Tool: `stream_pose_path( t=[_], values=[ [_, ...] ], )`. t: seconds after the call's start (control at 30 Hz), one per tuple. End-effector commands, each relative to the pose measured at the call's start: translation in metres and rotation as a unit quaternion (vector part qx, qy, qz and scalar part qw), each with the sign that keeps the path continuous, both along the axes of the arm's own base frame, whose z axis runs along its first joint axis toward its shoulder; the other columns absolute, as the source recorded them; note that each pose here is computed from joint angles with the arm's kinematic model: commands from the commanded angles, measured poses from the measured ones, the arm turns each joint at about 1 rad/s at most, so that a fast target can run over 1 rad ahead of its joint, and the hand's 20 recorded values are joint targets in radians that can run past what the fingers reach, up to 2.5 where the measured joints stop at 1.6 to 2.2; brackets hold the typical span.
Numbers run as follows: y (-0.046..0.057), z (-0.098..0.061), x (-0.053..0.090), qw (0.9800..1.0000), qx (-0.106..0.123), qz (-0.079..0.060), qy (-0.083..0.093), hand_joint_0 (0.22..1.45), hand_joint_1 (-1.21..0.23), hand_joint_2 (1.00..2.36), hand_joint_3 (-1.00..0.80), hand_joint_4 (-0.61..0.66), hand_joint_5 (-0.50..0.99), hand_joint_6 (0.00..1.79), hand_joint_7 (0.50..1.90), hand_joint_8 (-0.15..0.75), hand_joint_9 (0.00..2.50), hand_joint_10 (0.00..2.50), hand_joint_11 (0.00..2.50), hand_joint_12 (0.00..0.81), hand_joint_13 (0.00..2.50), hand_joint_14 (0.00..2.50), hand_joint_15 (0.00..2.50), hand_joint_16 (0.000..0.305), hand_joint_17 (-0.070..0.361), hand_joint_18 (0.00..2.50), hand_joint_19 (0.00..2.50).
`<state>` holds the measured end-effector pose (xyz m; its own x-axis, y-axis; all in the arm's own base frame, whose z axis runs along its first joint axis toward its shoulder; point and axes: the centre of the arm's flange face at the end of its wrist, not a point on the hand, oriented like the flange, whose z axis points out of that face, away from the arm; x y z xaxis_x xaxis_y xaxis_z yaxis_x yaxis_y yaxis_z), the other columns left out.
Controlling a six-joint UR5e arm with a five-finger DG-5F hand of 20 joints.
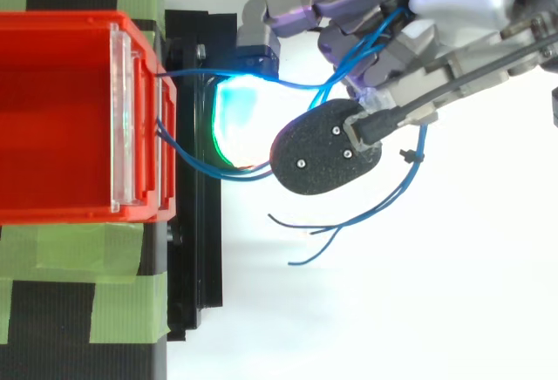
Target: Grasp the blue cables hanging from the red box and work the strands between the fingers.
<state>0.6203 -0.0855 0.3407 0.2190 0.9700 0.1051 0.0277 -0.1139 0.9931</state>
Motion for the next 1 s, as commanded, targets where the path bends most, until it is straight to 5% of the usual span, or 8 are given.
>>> stream_pose_path(
  t=[0.0, 0.07, 0.13, 0.23, 0.43, 0.77, 0.87, 0.97],
  values=[
    [-0.001, 0.0, -0.001, 1.0, 0.001, -0.002, 0.001, 1.09, -0.75, 1.0, -0.05, 0.17, 0.66, 0.01, 1.52, 0.35, 0.91, 2.5, 1.99, 0.431, 1.02, 2.5, 1.29, 0.063, 0.142, 1.39, 1.65],
    [-0.002, -0.001, -0.002, 0.9999, -0.009, -0.003, 0.009, 1.0, -0.72, 1.09, -0.09, 0.2, 0.61, 0.0, 1.51, 0.35, 0.91, 2.5, 1.99, 0.431, 1.02, 2.5, 1.29, 0.063, 0.142, 1.39, 1.65],
    [-0.003, -0.004, -0.004, 0.9995, -0.022, -0.008, 0.022, 0.77, -0.74, 1.37, -0.34, 0.24, 0.51, 0.08, 1.46, 0.35, 0.91, 2.5, 1.99, 0.431, 1.02, 2.5, 1.29, 0.063, 0.142, 1.39, 1.65],
    [-0.008, -0.006, -0.008, 0.9972, -0.054, -0.031, 0.041, 0.81, -0.72, 1.0, -0.45, 0.23, 0.37, 0.25, 1.39, 0.35, 0.91, 2.5, 1.99, 0.431, 1.02, 2.5, 1.29, 0.063, 0.142, 1.39, 1.65],
    [-0.012, -0.008, -0.01, 0.99, -0.109, -0.064, 0.064, 0.73, -0.66, 1.0, -0.86, 0.2, 0.31, 0.38, 1.37, 0.35, 0.91, 2.5, 1.99, 0.431, 1.02, 2.5, 1.29, 0.063, 0.142, 1.39, 1.65],
    [-0.009, -0.009, -0.01, 0.9887, -0.117, -0.068, 0.065, 0.72, -0.64, 1.0, -0.94, 0.21, 0.3, 0.49, 1.33, 0.35, 0.91, 2.5, 1.99, 0.431, 1.02, 2.5, 1.29, 0.063, 0.142, 1.39, 1.65],
    [-0.008, -0.028, -0.004, 0.9875, -0.117, -0.068, 0.081, 0.73, -0.64, 1.0, -0.95, 0.22, 0.3, 0.51, 1.31, 0.35, 0.91, 2.5, 1.99, 0.431, 1.02, 2.5, 1.29, 0.063, 0.142, 1.39, 1.65],
    [-0.009, -0.044, -0.001, 0.9887, -0.1, -0.07, 0.087, 0.73, -0.63, 1.0, -0.94, 0.21, 0.29, 0.53, 1.3, 0.35, 0.91, 2.5, 1.99, 0.431, 1.02, 2.5, 1.29, 0.063, 0.142, 1.39, 1.65]
  ],
)
